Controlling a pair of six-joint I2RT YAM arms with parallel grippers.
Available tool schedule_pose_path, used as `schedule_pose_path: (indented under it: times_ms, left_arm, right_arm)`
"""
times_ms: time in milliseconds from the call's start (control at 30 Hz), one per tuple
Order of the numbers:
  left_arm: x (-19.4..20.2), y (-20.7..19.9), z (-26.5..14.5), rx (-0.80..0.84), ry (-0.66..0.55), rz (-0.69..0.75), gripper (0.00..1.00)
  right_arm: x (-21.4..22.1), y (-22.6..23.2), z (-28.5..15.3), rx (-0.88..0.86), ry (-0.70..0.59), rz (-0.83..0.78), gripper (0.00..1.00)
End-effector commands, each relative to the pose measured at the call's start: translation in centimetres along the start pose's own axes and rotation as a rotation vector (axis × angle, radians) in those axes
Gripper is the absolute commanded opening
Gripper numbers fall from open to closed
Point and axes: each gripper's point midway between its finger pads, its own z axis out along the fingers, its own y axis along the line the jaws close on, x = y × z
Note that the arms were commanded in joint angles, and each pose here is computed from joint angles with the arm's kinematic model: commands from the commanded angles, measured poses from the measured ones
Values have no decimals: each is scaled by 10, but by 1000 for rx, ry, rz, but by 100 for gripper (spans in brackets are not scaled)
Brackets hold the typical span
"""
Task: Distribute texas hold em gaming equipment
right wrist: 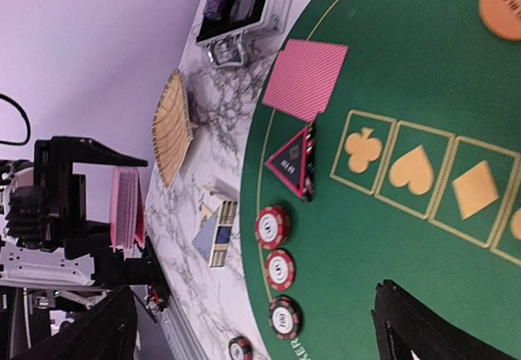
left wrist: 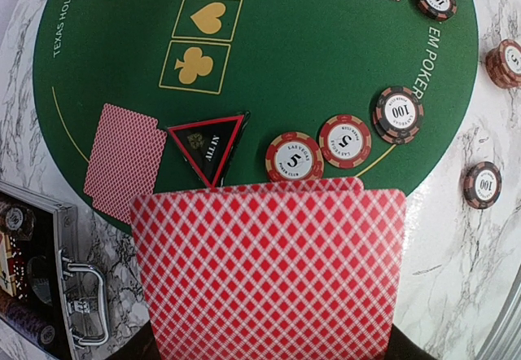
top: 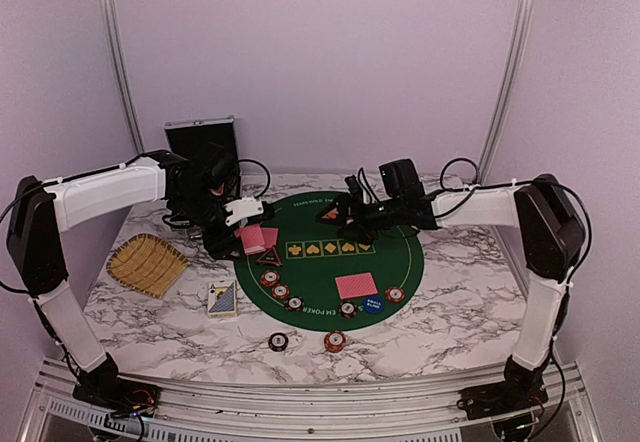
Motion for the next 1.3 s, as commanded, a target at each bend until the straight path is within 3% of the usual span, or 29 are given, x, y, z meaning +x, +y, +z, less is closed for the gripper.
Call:
schedule_pose_path:
  times_ms: [0,367,1267]
  left_arm:
    - [-13,-1,-10,4,-37,5,0]
    - [-19,1,-9,4,-45,4,0]
    - [-22,-1,-10,7,-50,9,0]
  right_arm:
    - [11,65,15,-228,17,-22,99]
    - [42,96,66,-365,133,14,99]
    - [41,124,108,-473,202,47,97]
